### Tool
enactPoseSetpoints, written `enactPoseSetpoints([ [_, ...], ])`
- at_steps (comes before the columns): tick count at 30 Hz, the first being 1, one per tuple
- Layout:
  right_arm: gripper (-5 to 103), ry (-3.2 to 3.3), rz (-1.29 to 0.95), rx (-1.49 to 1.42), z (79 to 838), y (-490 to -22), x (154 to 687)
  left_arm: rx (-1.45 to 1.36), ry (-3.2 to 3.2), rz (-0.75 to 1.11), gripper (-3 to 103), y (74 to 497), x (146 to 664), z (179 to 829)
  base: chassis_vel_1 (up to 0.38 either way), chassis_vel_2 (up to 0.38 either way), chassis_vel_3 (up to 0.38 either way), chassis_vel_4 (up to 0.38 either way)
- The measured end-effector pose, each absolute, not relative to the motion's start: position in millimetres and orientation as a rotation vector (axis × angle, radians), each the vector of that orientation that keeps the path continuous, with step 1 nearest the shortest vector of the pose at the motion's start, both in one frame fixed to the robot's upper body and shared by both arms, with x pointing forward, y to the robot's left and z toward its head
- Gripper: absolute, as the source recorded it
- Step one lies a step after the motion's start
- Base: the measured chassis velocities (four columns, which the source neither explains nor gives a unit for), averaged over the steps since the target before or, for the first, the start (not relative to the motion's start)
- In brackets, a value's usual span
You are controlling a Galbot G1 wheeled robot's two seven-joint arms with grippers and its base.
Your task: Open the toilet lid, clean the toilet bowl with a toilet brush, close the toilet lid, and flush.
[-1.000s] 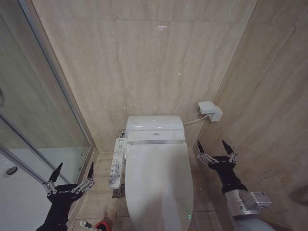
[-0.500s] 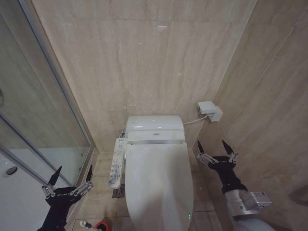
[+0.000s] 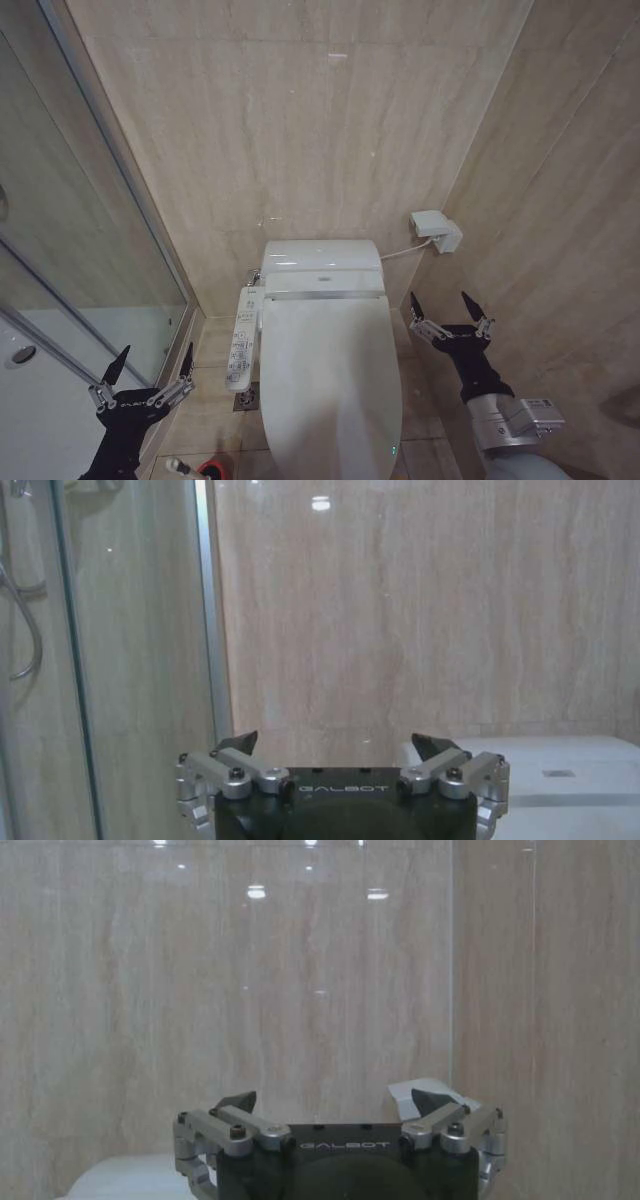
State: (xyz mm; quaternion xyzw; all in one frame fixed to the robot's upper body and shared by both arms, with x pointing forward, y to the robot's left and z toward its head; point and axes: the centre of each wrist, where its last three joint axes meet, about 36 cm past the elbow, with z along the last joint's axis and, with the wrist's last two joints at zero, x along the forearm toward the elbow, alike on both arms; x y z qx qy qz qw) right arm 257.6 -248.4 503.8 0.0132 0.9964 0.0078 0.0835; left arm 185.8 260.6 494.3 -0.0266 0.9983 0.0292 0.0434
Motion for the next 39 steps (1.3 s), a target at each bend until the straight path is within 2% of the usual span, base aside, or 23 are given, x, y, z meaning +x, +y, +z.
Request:
enactPoseSetpoints([
  [23, 100, 2.974, 0.023, 0.039, 503.8, -248.4, 257.6, -0.081, 3.052, 0.09, 100, 260.6, 185.9, 494.3, 0.008, -0.009, -0.011, 0.01],
  [39, 100, 2.974, 0.023, 0.039, 503.8, -248.4, 257.6, -0.081, 3.052, 0.09, 100, 260.5, 185.9, 494.4, 0.222, -0.221, -0.201, 0.21],
])
